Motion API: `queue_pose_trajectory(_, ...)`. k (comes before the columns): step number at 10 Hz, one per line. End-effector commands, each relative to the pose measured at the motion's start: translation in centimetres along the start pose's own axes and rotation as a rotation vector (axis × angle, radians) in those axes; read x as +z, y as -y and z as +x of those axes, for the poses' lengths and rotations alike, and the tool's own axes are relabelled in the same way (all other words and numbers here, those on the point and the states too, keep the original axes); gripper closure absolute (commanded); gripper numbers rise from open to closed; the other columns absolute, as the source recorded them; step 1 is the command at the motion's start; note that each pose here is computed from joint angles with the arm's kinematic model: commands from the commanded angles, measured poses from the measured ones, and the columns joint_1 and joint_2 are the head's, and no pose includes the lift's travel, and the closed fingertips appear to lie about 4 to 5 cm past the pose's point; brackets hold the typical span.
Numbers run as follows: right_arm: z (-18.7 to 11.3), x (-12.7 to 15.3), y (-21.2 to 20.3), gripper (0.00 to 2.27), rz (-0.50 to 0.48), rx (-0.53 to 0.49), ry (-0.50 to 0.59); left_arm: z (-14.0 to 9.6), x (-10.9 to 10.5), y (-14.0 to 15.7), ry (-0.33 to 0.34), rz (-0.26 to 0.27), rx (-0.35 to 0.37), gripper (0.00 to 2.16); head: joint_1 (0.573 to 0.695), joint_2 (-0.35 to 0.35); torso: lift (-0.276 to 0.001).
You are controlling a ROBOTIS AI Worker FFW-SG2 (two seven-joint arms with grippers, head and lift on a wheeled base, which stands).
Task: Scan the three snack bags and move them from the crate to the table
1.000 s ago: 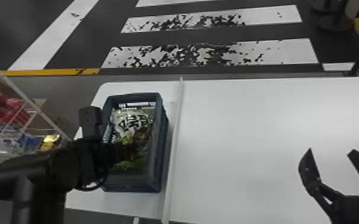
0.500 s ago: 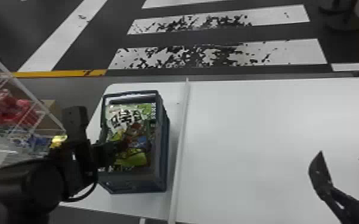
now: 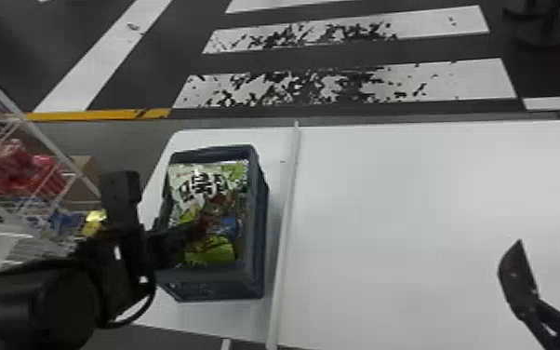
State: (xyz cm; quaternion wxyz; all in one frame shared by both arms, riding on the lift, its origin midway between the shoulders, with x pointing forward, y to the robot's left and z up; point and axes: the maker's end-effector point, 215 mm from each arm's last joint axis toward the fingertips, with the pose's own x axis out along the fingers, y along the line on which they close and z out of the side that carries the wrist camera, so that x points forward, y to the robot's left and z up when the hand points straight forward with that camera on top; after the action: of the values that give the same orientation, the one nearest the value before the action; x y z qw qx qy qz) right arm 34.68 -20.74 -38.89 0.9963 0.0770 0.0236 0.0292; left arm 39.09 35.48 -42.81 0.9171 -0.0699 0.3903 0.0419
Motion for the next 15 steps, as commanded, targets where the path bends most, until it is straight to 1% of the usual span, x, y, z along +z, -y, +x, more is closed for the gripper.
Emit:
queue_pose_trajectory(1,-0.4,0.3,0.2,0.12,0.003,-0.004,0.01,0.1,-0.4,0.6,-0.006,0.003,-0.01,1.94,0.695,0.229,-0.062)
queue_pose_trajectory(2,-0.4,0.5,0.3,0.12,0.007,-0.007,0.011,-0.2,-0.4,0.9,0.0,0.007,-0.013,1.94,0.695,0.219,-0.062)
queue_pose_trajectory(5,-0.2,0.5,0.2,0.12,0.01,-0.006,0.013,-1.5,1.5,0.6,0.052,0.023,0.011,1.94,0.695,0.212,-0.062)
queue_pose_trajectory(7,0.2,0.4,0.6,0.12,0.015,-0.012,0.012,-2.0,2.4,0.0,0.079,0.039,0.054,1.94,0.695,0.217,-0.062)
queue_pose_trajectory(9,0.8,0.0,0.7,0.12,0.015,-0.014,0.005,-3.7,4.2,1.8,0.135,0.074,0.034,1.94,0.695,0.219,-0.062)
queue_pose_trajectory(10,0.9,0.1,0.7,0.12,0.014,-0.013,0.006,-4.2,4.8,3.6,0.153,0.092,-0.001,1.94,0.695,0.205,-0.062)
queue_pose_trajectory(11,1.2,0.0,0.6,0.12,0.013,-0.013,0.002,-4.5,4.8,6.3,0.16,0.109,-0.053,1.94,0.695,0.193,-0.062)
queue_pose_trajectory(12,1.5,0.1,0.6,0.12,0.012,-0.013,0.003,-4.7,4.7,9.9,0.164,0.138,-0.132,1.94,0.695,0.163,-0.062)
queue_pose_trajectory(13,1.8,0.2,0.6,0.12,0.013,-0.014,0.005,-4.8,4.2,14.3,0.164,0.164,-0.242,1.94,0.695,0.116,-0.062)
queue_pose_trajectory(15,2.4,1.0,0.6,0.12,0.015,-0.015,0.01,-4.4,2.0,22.4,0.134,0.203,-0.47,1.94,0.695,-0.025,-0.062)
